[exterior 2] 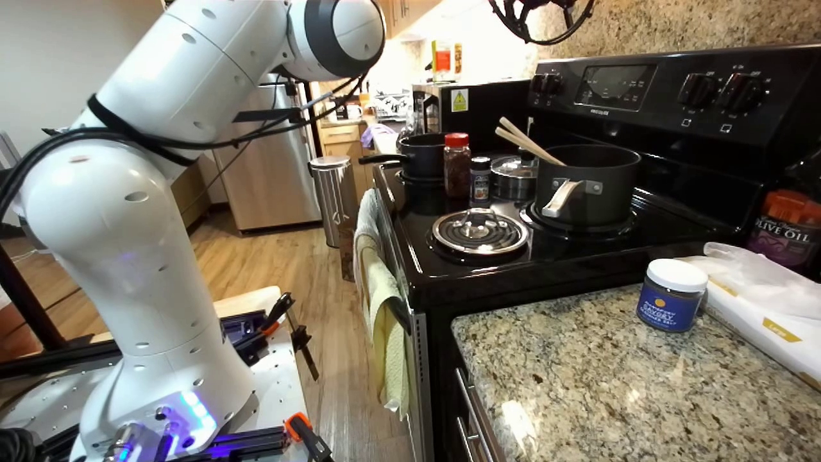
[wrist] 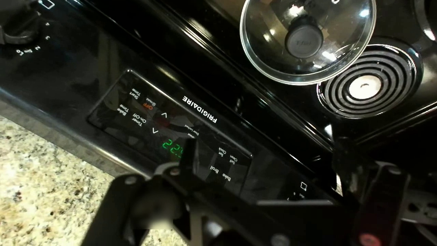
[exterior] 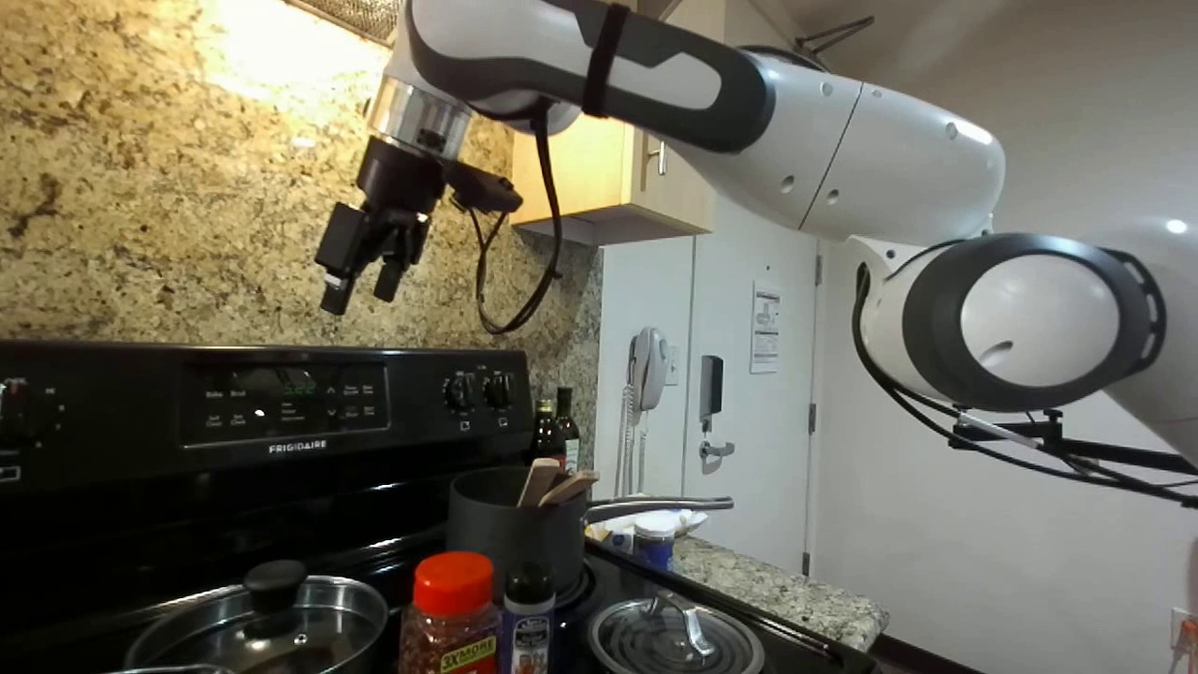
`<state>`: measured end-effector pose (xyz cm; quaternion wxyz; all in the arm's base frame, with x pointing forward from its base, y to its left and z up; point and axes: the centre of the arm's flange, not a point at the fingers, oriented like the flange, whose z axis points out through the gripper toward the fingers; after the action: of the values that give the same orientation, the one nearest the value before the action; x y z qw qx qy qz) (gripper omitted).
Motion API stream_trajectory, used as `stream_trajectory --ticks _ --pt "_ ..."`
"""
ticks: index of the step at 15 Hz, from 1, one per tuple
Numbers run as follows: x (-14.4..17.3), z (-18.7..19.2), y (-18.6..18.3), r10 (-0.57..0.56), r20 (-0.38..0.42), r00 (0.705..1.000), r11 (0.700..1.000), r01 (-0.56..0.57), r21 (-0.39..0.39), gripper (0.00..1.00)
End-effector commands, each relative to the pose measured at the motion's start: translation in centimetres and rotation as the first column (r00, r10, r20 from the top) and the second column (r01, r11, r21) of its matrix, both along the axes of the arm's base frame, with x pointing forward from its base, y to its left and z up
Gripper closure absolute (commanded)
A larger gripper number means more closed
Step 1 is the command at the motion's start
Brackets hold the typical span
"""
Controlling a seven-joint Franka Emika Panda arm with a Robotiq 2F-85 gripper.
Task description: Remove the lid from the pot on the left side of the stove
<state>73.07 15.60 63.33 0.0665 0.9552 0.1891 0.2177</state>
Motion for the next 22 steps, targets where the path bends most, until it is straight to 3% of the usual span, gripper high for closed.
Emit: stream_trajectory --ticks 1,3,9,14,18,22 --pt "-5.3 -2.5 -3.8 0.000 0.028 1.000 1.000 -0.001 0.006 0.00" --pt "-5.8 -2.7 -4.9 -0.019 0.021 1.000 1.000 0.019 0.005 0.00" --pt "-5.9 -4.2 -6.4 -0.036 -0.108 0.994 0.999 0.034 -0.014 0.00" --pt "-6.6 -6.7 -6.9 -0.061 -0.291 0.955 0.998 0.061 -0.010 0.00" --pt "-7.5 -8.3 -7.3 -0.065 -0.385 0.921 0.998 0.065 -0.013 0.00" --pt "-7.8 -9.6 -7.7 -0.062 -0.414 0.908 0.997 0.071 0.006 0.00"
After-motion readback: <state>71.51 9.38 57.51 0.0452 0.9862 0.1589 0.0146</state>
